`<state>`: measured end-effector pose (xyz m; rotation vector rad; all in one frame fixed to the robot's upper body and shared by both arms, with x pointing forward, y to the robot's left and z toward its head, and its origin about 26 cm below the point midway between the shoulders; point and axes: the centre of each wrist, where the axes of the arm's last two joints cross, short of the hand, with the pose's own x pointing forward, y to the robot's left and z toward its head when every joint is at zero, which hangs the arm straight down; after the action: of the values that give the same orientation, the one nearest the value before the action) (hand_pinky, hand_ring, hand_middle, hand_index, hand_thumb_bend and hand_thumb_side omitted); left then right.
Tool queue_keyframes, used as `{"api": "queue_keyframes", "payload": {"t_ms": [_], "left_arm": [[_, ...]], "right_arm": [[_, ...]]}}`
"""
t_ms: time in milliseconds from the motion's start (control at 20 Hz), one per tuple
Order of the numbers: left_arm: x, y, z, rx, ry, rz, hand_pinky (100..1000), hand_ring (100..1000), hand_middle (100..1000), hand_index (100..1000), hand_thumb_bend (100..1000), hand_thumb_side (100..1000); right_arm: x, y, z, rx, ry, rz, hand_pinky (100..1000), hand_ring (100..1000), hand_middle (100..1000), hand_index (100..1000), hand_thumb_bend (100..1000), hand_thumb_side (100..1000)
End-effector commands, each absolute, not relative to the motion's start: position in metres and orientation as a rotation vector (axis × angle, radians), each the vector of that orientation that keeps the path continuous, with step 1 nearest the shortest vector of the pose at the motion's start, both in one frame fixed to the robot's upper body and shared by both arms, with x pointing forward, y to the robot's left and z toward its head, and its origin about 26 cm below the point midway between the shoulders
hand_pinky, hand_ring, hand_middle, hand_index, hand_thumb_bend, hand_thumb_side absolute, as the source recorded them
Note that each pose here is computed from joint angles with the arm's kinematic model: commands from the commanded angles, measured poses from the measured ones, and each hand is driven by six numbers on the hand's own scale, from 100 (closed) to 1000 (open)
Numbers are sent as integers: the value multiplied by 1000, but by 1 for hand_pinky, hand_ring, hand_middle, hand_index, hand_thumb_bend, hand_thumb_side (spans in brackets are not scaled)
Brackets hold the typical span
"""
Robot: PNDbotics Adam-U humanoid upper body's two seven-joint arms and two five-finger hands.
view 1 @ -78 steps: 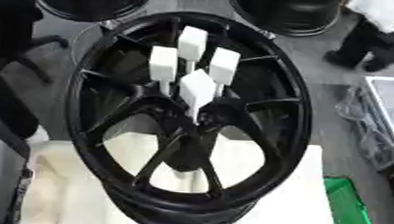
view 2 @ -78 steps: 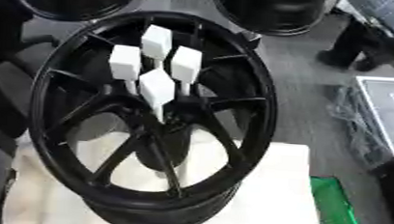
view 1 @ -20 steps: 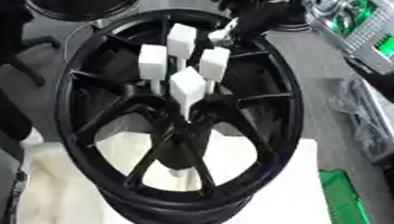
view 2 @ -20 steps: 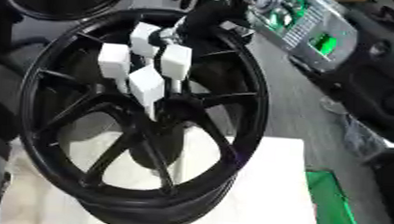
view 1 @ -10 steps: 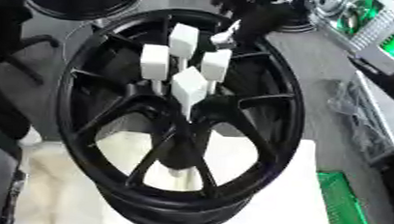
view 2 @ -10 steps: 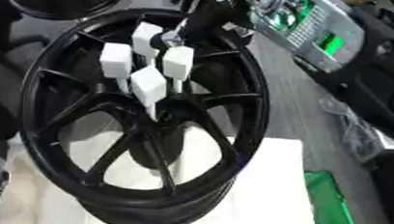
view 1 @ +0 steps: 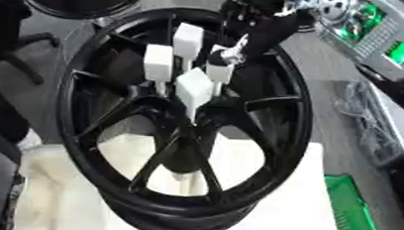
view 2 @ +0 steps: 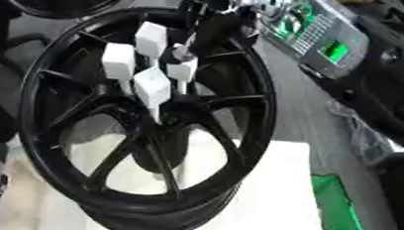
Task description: Pull the pin out of the wheel hub.
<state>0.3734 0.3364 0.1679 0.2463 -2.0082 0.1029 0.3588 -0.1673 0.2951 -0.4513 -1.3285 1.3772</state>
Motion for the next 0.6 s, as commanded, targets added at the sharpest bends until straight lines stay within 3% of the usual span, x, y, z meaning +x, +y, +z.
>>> {"api": "queue_keyframes", "payload": {"t_ms": [50,600], "left_arm": [[372,341,185,264,-2053,84,746,891,878,868,892,561],[372,340,184,256,-2054,91,746,890,878,866,889,563]], "right_arm": [[360,-174,302,-483,-1309,1367,736,731,703,801,499,287],[371,-181,291,-516,-1294,1339,729,725,697,798,483,248]]}}
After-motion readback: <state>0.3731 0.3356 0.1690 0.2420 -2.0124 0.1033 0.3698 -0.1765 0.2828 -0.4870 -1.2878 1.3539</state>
